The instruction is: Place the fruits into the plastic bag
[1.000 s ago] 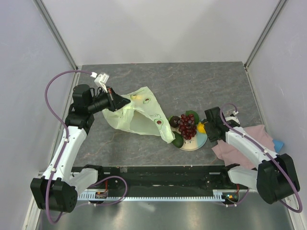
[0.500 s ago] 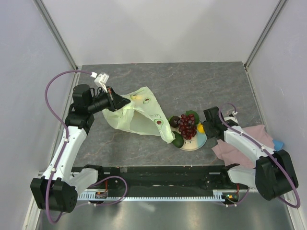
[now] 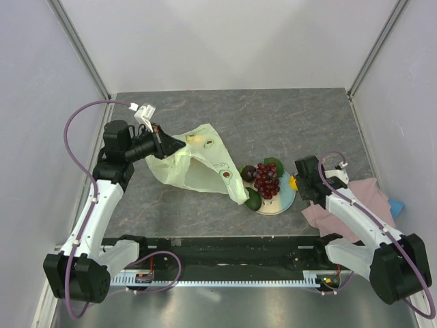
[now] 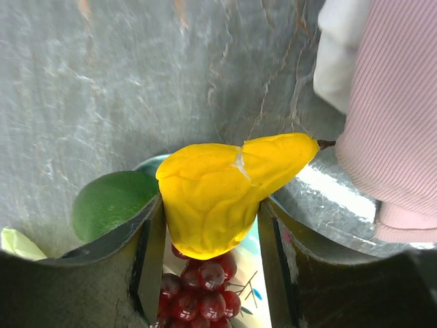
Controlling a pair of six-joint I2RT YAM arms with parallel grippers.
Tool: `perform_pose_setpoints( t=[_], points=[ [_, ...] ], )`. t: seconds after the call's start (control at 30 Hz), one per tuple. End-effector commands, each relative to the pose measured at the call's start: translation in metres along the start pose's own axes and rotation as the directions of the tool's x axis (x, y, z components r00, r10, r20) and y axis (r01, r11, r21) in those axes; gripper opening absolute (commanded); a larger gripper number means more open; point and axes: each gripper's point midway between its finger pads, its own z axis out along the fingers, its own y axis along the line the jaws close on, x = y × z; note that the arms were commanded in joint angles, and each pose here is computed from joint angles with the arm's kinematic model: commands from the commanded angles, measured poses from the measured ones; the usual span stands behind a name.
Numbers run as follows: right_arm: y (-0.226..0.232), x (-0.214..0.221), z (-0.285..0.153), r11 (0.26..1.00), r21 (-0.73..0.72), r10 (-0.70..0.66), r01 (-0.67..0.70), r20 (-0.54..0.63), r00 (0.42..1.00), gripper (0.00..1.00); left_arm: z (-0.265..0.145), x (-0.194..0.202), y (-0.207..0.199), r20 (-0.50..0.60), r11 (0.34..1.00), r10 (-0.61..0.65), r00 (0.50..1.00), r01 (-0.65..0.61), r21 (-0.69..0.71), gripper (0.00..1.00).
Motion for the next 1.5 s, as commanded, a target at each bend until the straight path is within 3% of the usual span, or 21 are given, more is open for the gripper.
perform_pose_setpoints(
  t=[0.0,0.17,0.27,0.3,0.33,0.43,0.53,0.57,0.6,0.73,0.83,1.0,1.07,1.17,1.33,1.47],
  points=[
    [0.024,-0.029,-0.019,0.996,-0.085,-0.028,0.037,0.1,0.995,0.0,-0.004,-0.017,-0.005,0.037,0.997,0.073,0.997,-0.073,-0.003,0.02],
    [0.065,-0.043,-0.05,0.962,-0.253,-0.07,0.1,0.123,0.99,0.0,-0.005,-0.017,-0.005,0.04,0.997,0.075,0.996,-0.075,-0.005,0.01],
    [0.101,-0.035,-0.074,0.855,-0.491,-0.129,0.169,0.116,0.985,0.0,-0.005,-0.018,-0.005,0.04,0.997,0.075,0.996,-0.075,-0.004,0.02],
    [0.114,-0.024,-0.093,0.763,-0.612,-0.189,0.208,0.097,0.977,0.0,-0.005,-0.017,-0.005,0.04,0.997,0.075,0.996,-0.075,-0.004,0.02],
    [0.142,-0.028,-0.119,0.648,-0.742,-0.133,0.171,0.111,0.985,0.0,-0.005,-0.018,-0.005,0.041,0.997,0.076,0.996,-0.076,-0.003,0.02],
    [0.156,-0.004,-0.141,0.488,-0.858,-0.198,0.16,0.07,0.978,0.0,-0.005,-0.017,-0.005,0.041,0.997,0.077,0.996,-0.077,-0.003,0.02],
    [0.178,0.045,-0.168,0.303,-0.918,-0.43,0.254,0.105,0.896,0.0,-0.005,-0.017,-0.006,0.039,0.997,0.075,0.996,-0.075,-0.002,0.01],
    [0.191,0.056,-0.189,0.218,-0.94,-0.468,0.262,0.135,0.873,0.0,-0.005,-0.017,-0.005,0.039,0.997,0.075,0.996,-0.075,-0.002,0.02],
    [0.191,0.092,-0.207,0.089,-0.962,-0.562,0.259,0.166,0.81,0.0,-0.005,-0.017,-0.005,0.037,0.997,0.071,0.997,-0.071,-0.001,0.01],
    [0.193,0.15,-0.274,-0.217,-0.962,-0.64,0.165,0.268,0.721,0.0,-0.005,-0.017,-0.006,0.04,0.997,0.078,0.996,-0.078,-0.004,0.02],
    [0.184,0.18,-0.304,-0.349,-0.933,-0.67,0.093,0.317,0.671,0.0,-0.005,-0.017,-0.005,0.04,0.997,0.078,0.996,-0.078,-0.008,0.02],
    [0.161,0.226,-0.327,-0.444,-0.895,-0.758,-0.046,0.348,0.551,0.0,-0.005,-0.017,-0.004,0.036,0.997,0.074,0.997,-0.073,-0.008,0.02],
    [0.144,0.248,-0.32,-0.422,-0.901,-0.823,-0.104,0.332,0.461,0.0,-0.005,-0.016,-0.004,0.035,0.997,0.074,0.997,-0.074,-0.008,0.02],
    [0.135,0.268,-0.301,-0.37,-0.925,-0.871,-0.086,0.313,0.38,0.0,-0.005,-0.017,-0.004,0.036,0.997,0.077,0.996,-0.077,-0.011,0.01],
    [0.126,0.273,-0.284,-0.327,-0.944,-0.895,-0.046,0.294,0.334,0.0,-0.005,-0.017,-0.003,0.036,0.997,0.079,0.996,-0.079,-0.016,0.02],
    [0.128,0.269,-0.256,-0.278,-0.956,-0.894,0.096,0.294,0.34,0.0,-0.005,-0.017,-0.003,0.036,0.997,0.078,0.996,-0.078,-0.018,0.01]
  ],
)
